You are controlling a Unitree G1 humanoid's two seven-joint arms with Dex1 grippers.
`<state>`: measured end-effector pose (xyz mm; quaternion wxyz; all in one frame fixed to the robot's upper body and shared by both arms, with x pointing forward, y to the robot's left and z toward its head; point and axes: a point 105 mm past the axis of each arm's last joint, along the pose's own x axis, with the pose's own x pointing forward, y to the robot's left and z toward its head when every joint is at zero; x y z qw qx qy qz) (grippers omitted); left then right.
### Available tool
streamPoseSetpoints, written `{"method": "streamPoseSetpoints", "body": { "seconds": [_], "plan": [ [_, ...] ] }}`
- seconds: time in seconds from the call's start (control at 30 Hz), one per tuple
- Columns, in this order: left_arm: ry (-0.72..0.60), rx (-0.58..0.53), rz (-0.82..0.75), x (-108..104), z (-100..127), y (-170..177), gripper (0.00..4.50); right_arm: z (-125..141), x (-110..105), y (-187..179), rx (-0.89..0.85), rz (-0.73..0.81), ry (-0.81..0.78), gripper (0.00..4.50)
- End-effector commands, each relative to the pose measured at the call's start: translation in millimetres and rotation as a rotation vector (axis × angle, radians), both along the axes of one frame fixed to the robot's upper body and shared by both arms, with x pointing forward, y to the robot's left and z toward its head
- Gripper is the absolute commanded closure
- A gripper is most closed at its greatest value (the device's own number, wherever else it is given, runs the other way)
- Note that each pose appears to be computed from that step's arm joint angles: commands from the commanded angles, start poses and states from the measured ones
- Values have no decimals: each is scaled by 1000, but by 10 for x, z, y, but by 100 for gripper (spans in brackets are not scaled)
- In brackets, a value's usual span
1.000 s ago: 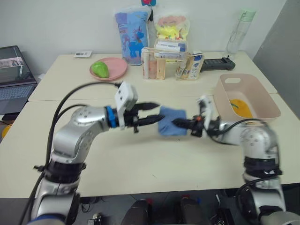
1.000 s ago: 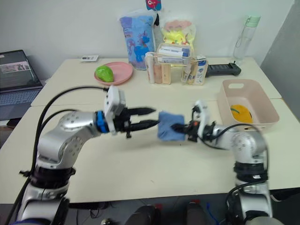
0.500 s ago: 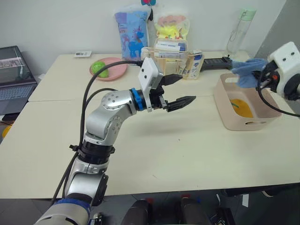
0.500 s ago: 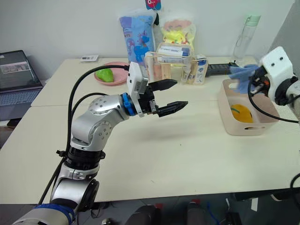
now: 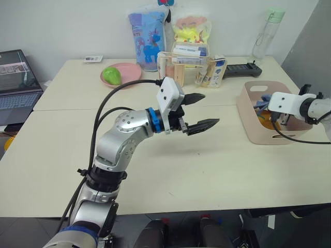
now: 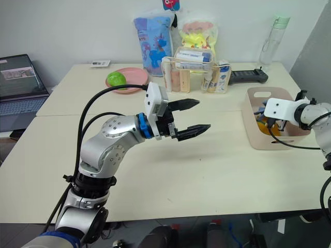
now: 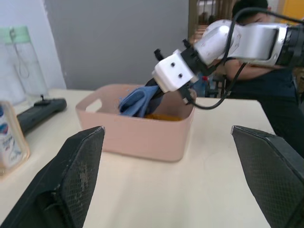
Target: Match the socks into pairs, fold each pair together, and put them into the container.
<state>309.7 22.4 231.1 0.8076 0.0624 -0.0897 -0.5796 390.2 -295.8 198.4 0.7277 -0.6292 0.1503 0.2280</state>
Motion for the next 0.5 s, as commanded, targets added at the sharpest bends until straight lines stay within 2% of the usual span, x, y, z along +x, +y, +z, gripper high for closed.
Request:
{"method": "streamPoseSetpoints", "body": {
  "seconds": [0.03, 0.1, 0.27, 0.43, 0.5],
  "plan": [
    [-53, -16, -7, -59, 127, 26, 6, 155, -54, -6, -3, 23, 13, 450],
    [-53, -20, -5, -49, 135, 20, 6, 128, -81, 31, 26, 37, 62, 450],
    [-64, -20, -17, -23, 163, -23, 0, 210, -132, 53, 66, 61, 164, 295],
    [-63, -24, 0, 30, 176, 17, 0, 443, -194, 97, 132, 87, 198, 108],
    [-62, -17, 7, 44, 149, 27, 0, 637, -263, 174, 229, 99, 230, 42]
  ]
}}
